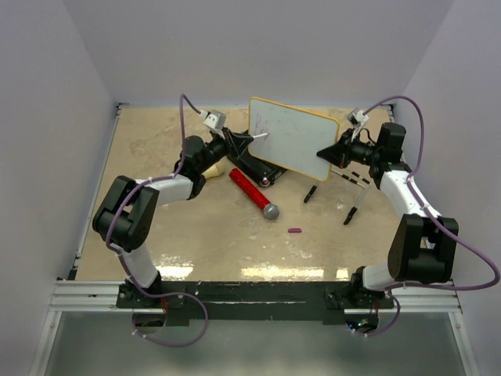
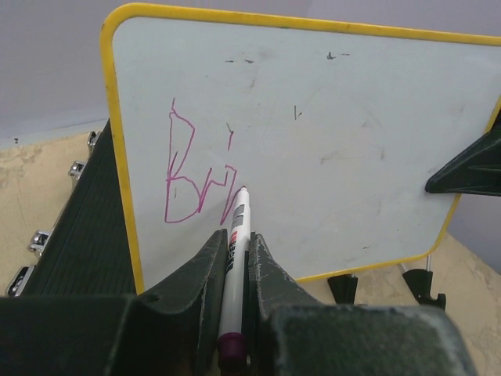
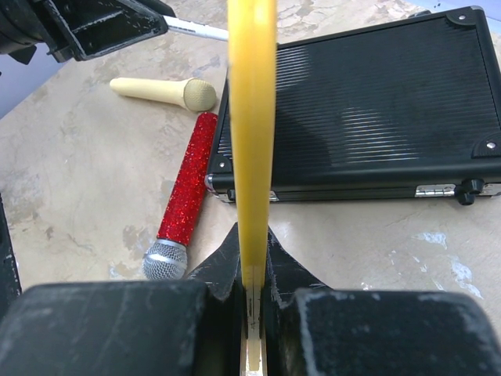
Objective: Write a sentence on the whiteboard
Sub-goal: Write with the whiteboard marker without the cap on the whiteboard.
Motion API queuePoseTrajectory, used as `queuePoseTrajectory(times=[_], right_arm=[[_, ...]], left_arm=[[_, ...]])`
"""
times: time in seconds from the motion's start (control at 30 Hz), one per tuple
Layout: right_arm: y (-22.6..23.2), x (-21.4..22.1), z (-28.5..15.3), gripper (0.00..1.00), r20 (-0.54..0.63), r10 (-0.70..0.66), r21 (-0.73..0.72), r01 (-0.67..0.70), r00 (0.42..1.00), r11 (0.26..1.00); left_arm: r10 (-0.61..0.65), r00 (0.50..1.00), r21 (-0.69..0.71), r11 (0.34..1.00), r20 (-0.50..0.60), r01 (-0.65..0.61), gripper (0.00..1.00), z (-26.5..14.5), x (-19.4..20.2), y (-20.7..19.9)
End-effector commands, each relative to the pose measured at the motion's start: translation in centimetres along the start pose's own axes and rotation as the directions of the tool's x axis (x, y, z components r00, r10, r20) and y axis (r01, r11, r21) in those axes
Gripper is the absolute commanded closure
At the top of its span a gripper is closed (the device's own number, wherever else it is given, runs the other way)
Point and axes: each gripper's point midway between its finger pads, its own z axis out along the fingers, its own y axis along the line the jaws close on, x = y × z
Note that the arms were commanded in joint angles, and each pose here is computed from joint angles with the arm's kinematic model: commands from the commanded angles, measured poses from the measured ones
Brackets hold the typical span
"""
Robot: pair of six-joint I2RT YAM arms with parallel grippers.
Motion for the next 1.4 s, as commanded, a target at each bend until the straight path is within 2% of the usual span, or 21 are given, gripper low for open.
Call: queuePoseTrajectory(times=[0.0, 0.17, 0.6, 1.37], right_arm=[[0.5, -0.7, 0.1, 1.0, 0.003, -0.03, -0.025, 0.03, 1.0, 0.999], [0.4, -0.7, 0.2, 1.0, 0.002, -0.028, -0.024, 0.028, 1.0, 0.999], [0.4, -0.6, 0.1, 1.0, 0.001, -0.029, -0.022, 0.029, 1.0, 0.999], [0.3, -0.5, 0.2, 1.0, -0.002, -0.031, -0.023, 0.031, 1.0, 0.999]], left_arm=[[0.022, 0.992, 0.096, 0.995, 0.12, -0.033, 1.0, -0.8, -5.0, -3.3], [0.044, 0.987, 0.122, 0.99, 0.156, -0.063, 1.0, -3.1, -6.9, -5.2], [0.043, 0.992, 0.058, 0.997, 0.116, -0.05, 1.0, -5.8, -4.0, -4.0], [0.031, 0.992, 0.005, 0.999, 0.123, -0.032, 1.0, -6.0, -3.8, -3.1]])
